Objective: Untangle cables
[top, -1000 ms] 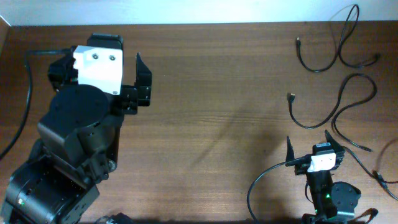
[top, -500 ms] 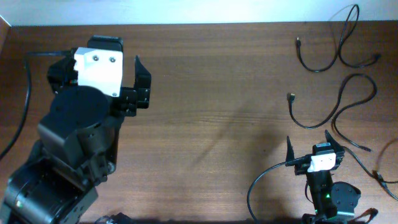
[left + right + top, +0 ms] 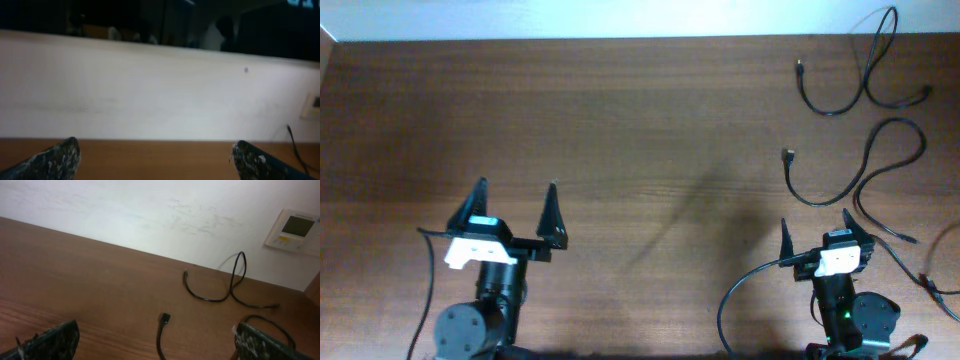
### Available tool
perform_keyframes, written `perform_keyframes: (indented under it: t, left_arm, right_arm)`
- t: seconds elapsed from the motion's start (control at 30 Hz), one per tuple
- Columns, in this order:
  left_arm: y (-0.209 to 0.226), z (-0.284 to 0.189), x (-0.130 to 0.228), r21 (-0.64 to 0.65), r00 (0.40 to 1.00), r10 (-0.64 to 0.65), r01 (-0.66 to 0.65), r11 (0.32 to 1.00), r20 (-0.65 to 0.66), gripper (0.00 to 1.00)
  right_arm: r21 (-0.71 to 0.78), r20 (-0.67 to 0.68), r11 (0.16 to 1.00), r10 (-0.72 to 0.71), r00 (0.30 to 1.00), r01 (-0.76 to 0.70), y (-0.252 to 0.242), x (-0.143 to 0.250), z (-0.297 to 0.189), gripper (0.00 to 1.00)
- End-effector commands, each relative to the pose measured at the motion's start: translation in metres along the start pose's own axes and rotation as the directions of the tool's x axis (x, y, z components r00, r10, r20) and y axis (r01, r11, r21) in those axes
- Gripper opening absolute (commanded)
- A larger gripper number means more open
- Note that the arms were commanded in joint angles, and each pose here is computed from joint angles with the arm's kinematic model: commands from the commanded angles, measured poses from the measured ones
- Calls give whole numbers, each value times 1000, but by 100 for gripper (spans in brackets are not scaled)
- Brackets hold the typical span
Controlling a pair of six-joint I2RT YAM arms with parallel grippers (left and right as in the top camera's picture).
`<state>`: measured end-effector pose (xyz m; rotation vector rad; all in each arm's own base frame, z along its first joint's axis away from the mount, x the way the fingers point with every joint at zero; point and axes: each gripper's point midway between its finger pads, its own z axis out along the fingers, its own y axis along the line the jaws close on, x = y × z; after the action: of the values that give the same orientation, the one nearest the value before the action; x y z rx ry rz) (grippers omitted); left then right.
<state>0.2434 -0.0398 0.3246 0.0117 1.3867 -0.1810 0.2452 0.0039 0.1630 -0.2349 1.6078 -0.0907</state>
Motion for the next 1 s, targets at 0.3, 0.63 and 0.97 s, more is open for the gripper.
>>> perform_keyframes:
  t: [0.3,0.63,0.97]
  left_arm:
    - [32,-17,79,-48,997,26,-23,999,72,99]
    - [57,-25,138,-118,986,15,-35,992,-165,99]
    - [52,-33,159,-98,968,11,-37,994,-249,99]
  right_arm:
    - [0,-3,1000,9,1000,-9,0,2,0,99]
    - [0,-3,1000,9,1000,-9,0,2,0,98]
    - [0,-3,1000,9,1000,-9,0,2,0,98]
